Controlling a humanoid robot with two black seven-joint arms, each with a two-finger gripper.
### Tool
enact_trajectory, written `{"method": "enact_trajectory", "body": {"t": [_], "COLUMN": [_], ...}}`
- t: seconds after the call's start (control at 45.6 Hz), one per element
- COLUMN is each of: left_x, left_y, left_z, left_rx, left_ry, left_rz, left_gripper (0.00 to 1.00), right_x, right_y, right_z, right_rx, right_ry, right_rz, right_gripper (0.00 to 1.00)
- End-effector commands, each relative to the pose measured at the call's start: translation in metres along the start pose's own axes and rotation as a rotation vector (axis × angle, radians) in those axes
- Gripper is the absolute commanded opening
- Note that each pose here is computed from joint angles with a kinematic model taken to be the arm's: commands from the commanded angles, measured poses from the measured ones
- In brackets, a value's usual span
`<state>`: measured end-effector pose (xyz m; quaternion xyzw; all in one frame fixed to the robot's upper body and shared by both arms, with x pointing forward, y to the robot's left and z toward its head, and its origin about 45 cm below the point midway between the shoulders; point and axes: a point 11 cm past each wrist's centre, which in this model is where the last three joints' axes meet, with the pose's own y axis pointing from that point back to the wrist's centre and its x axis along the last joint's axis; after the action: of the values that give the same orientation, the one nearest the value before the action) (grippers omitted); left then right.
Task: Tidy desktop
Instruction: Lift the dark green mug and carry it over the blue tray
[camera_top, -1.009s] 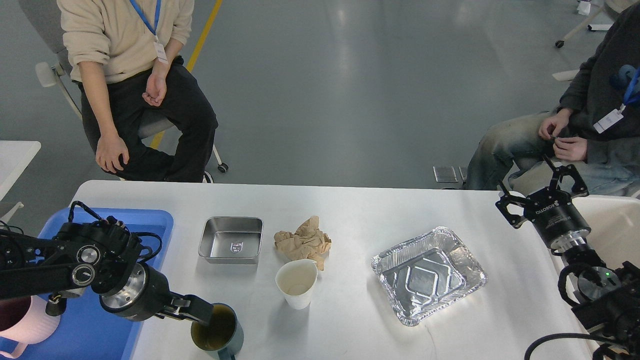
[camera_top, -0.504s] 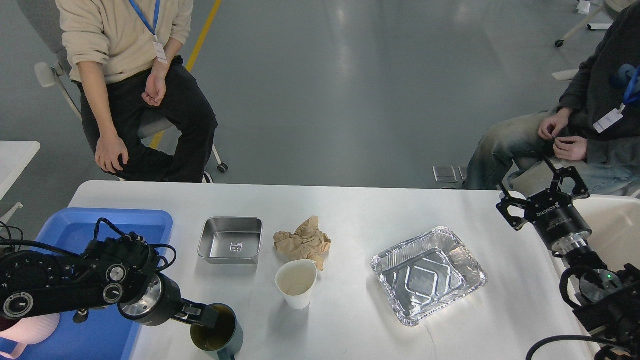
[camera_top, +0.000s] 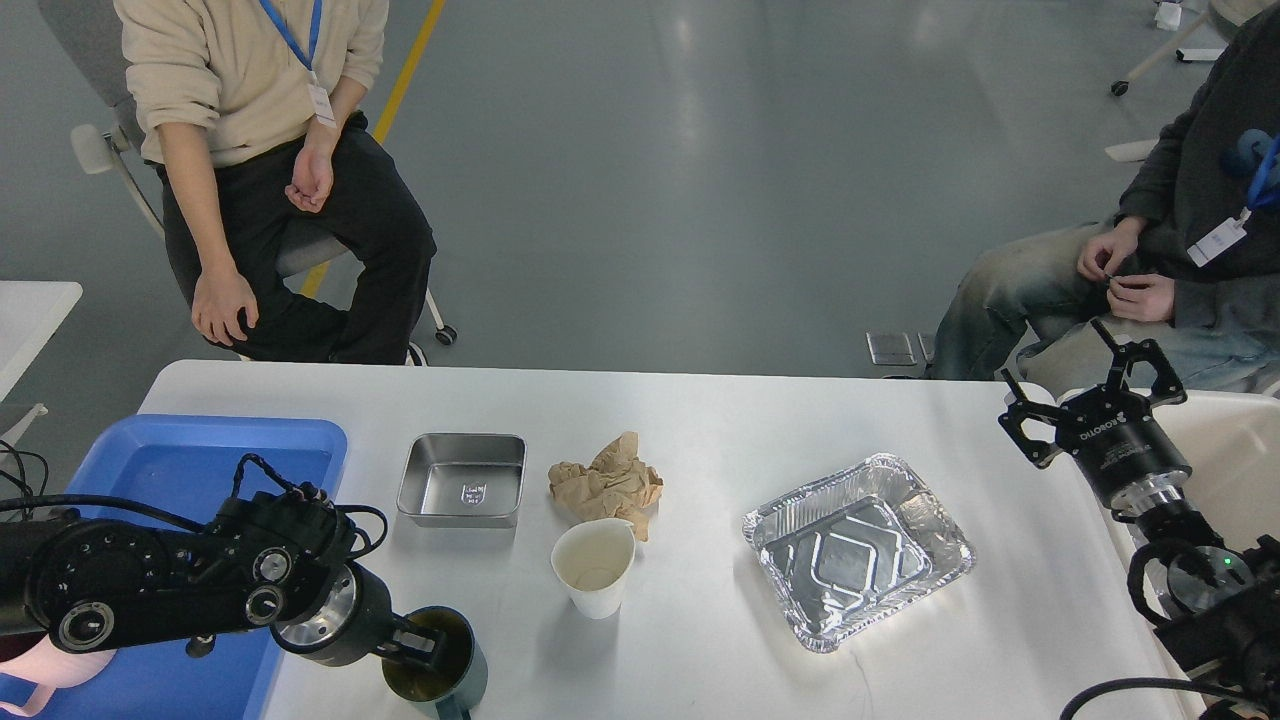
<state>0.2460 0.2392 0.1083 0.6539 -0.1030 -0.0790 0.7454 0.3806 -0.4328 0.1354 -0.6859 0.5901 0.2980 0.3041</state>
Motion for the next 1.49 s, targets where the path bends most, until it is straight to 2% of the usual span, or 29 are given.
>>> {"method": "enact_trajectory", "body": {"t": [0.0,0.307,0.482,0.57,0.658,0.789,0.855,0.965,1.096,1.162,1.25,1.272,1.359,1.469], "left_x": [0.000,0.002,0.000,0.007,0.021,0.072,0.085,0.091,0.090,0.087,0.081,0.078,0.063,0.044], "left_y": [0.003,0.012,0.038,0.068,0.117,0.223,0.261,0.291,0.291,0.285,0.278,0.275,0.265,0.246], "left_z": [-0.001,-0.003,0.001,0.005,0.014,0.041,0.053,0.062,0.058,0.048,0.006,-0.023,-0.091,-0.162], "left_rx": [0.005,-0.003,-0.034,-0.057,-0.104,-0.201,-0.214,-0.193,-0.175,-0.167,-0.132,-0.090,0.017,0.110], "left_ry": [-0.005,-0.013,-0.058,-0.123,-0.187,-0.164,-0.175,-0.182,-0.165,-0.137,-0.022,0.043,0.185,0.329], "left_rz": [-0.017,-0.035,-0.077,-0.090,-0.092,0.127,0.193,0.231,0.215,0.203,0.206,0.223,0.252,0.245], "left_gripper": [0.00,0.01,0.01,0.01,0.01,0.02,0.02,0.02,0.02,0.02,0.02,0.02,0.02,0.02], "right_x": [0.000,0.000,-0.001,-0.001,-0.002,-0.003,-0.003,-0.005,-0.007,-0.007,-0.006,-0.006,-0.006,-0.005], "right_y": [0.000,0.000,-0.002,-0.002,-0.003,-0.004,-0.005,-0.007,-0.008,-0.008,-0.008,-0.008,-0.007,-0.006], "right_z": [-0.004,-0.004,-0.004,-0.004,-0.005,-0.005,-0.005,-0.007,-0.006,-0.006,-0.005,-0.005,-0.007,-0.006], "right_rx": [0.004,0.004,0.005,0.006,0.006,0.007,0.007,0.009,0.011,0.011,0.008,0.008,0.011,0.008], "right_ry": [0.005,0.006,0.006,0.006,0.006,0.006,0.007,0.007,0.006,0.005,0.005,0.005,0.007,0.007], "right_rz": [-0.001,0.001,-0.002,-0.003,-0.005,-0.007,-0.009,-0.013,-0.018,-0.018,-0.017,-0.017,-0.016,-0.013], "right_gripper": [1.00,1.00,1.00,1.00,1.00,1.00,1.00,1.00,1.00,1.00,1.00,1.00,1.00,1.00]}}
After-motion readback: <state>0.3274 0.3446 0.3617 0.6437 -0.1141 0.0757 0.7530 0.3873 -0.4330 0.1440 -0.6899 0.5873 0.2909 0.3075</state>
